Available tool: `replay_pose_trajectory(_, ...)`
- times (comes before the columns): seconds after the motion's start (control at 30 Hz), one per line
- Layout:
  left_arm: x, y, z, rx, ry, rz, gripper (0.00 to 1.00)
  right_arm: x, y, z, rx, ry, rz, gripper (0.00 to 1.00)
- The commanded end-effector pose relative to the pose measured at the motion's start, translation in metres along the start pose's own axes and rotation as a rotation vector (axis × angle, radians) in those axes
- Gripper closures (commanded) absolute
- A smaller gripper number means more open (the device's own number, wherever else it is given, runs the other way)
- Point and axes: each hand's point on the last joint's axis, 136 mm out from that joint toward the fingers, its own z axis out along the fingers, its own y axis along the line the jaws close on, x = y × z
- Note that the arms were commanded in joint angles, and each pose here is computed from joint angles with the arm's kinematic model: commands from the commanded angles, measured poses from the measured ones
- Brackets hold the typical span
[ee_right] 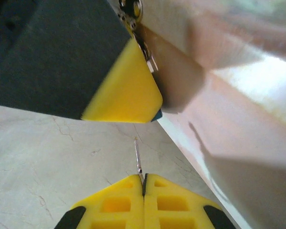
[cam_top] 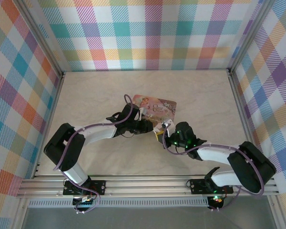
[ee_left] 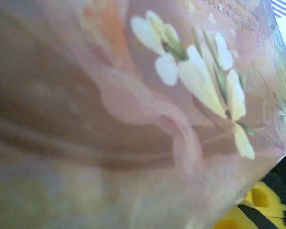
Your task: Unlock the padlock with the key
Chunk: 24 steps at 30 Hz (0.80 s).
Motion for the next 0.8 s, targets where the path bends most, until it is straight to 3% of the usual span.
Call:
replay_pose_trajectory(0.0,-0.025,-0.034,-0.02,0.097,-0.069,0.029,0.71,-0.014,0.001,0.004,-0.001,-0.081,-0.048,1.0)
replay_pose_trajectory(0.77,-0.028,-0.035,-0.022,0.094,-0.075,0.026,0.71,-0.018,-0.002,0.015,-0.004,-0.126,-0.06,1.0)
